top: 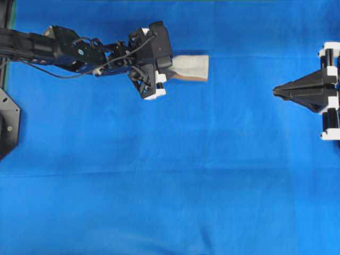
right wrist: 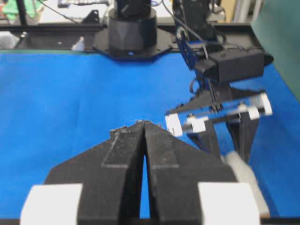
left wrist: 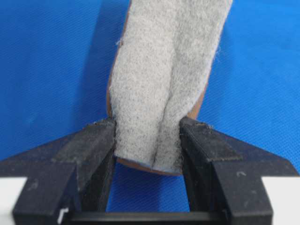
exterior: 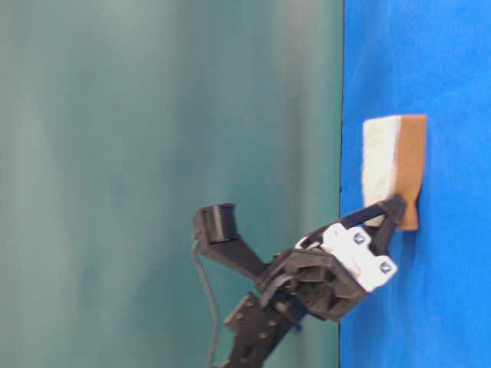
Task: Hand over the sponge with the left arm and wipe it with the right arm.
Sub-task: 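Lift the sponge with the left gripper toward the table center, then move the right gripper open to the sponge's free end and close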
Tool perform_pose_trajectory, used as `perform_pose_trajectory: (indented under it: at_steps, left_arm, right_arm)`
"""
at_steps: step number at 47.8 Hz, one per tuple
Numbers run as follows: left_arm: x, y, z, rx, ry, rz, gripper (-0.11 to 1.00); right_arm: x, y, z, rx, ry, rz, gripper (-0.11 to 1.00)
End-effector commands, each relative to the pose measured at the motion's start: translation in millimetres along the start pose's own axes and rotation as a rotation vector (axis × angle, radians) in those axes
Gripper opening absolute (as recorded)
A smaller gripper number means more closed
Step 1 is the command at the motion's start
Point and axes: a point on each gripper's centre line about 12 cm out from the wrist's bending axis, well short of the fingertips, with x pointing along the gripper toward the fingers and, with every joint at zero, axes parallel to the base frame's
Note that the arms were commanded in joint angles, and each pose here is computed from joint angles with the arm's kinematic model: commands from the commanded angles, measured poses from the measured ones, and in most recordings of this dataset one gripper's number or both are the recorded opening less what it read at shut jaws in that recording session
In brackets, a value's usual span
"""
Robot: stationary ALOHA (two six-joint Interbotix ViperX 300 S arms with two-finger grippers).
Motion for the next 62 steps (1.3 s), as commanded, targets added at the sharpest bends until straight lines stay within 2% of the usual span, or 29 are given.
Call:
perform_pose_trajectory:
  at_steps: [1, 8, 15, 19, 23, 32, 47, 55, 57, 62]
  left_arm:
    - [-22, -6, 33, 0.007, -0.064, -0.013, 0.36]
    - [-55, -25, 61, -0.015, -0.097, -0.060, 0.36]
    - [-85, -47, 77, -0.037, -0.112, -0.116, 0.36]
    - [-98, -61, 82, -0.061, -0.116, -0.151, 0.35]
    - [-110, -75, 85, -0.103, -0.122, -0.190, 0.33]
    - [-122, -96, 82, -0.170, -0.117, -0.247, 0.33]
    - [-122, -98, 81, -0.171, -0.115, -0.252, 0.33]
    - [-122, -98, 81, -0.170, -0.114, -0.251, 0.33]
    - [-122, -98, 81, -0.170, -0.114, -0.251, 0.33]
    - [-122, -97, 81, -0.168, -0.114, -0.249, 0.33]
  right_arm:
    - [2, -2, 4, 0.005, -0.008, -0.008, 0.00]
    - [4, -2, 1, 0.003, 0.005, -0.008, 0.00]
    - [6, -2, -2, 0.004, 0.021, -0.008, 0.00]
    - [7, -2, -4, 0.004, 0.029, -0.008, 0.00]
    - [8, -2, -4, 0.005, 0.031, -0.008, 0.00]
    - [7, -2, -4, 0.004, 0.029, -0.008, 0.00]
    - [13, -2, 0, 0.034, 0.035, -0.010, 0.00]
    - [30, 4, 5, 0.057, 0.057, 0.015, 0.01]
    - [37, 7, 6, 0.059, 0.067, 0.024, 0.05]
    - [56, 13, 7, 0.062, 0.098, 0.046, 0.37]
